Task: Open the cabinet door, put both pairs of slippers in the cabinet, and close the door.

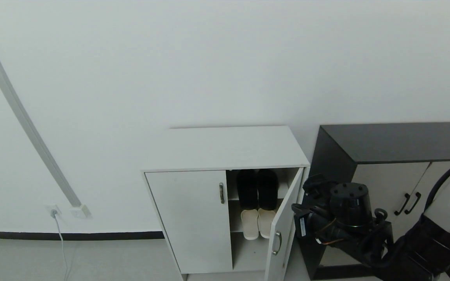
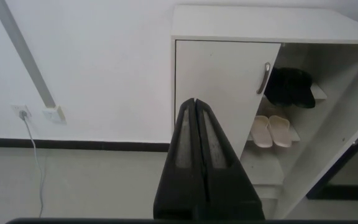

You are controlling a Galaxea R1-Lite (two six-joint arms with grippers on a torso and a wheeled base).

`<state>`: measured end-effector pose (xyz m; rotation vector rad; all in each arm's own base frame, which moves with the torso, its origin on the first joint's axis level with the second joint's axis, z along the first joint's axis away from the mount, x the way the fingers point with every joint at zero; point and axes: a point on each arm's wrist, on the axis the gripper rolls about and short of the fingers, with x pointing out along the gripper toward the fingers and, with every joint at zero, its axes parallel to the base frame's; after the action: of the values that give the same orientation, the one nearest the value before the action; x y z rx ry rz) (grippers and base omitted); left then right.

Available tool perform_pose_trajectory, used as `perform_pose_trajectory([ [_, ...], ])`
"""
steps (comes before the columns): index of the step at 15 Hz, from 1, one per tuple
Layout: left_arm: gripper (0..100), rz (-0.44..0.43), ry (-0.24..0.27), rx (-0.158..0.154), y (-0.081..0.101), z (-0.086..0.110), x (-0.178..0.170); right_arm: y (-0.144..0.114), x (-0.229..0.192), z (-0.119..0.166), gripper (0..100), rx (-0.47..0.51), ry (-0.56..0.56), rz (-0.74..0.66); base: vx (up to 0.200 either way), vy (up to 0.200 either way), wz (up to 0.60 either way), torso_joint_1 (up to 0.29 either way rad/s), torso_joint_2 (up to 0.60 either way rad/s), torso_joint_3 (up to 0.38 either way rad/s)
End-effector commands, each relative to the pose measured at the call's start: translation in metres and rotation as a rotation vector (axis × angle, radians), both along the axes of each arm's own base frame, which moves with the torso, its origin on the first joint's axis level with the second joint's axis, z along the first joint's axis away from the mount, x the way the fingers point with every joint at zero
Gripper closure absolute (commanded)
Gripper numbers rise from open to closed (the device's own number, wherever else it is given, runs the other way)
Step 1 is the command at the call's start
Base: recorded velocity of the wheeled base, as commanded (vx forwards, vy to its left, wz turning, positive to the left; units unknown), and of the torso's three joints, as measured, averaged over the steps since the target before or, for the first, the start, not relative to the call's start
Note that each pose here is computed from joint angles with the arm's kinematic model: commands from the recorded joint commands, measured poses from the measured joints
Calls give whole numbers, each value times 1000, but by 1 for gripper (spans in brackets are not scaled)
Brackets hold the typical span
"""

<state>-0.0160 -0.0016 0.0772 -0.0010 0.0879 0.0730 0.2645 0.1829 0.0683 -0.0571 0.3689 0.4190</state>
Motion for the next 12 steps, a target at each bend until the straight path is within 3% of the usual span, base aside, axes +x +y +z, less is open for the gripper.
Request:
perform_pose_trajectory([
  [1,100,0,1,1,0,0,0,-8,-8,-4,100,-19,24,-5,0,0,0,0,0,0],
  [2,100,-1,1,1,0,0,0,-10,-13,-6,100,-28,35,-3,0,0,0,0,0,0],
  [5,100,4,-1,-1,0,0,0,-18,-23,-12,100,-39,52,-1,200,0,0,-7,-4,4],
  [12,100,4,-1,-1,0,0,0,-15,-21,-21,100,-46,64,3,0,0,0,7,3,0],
])
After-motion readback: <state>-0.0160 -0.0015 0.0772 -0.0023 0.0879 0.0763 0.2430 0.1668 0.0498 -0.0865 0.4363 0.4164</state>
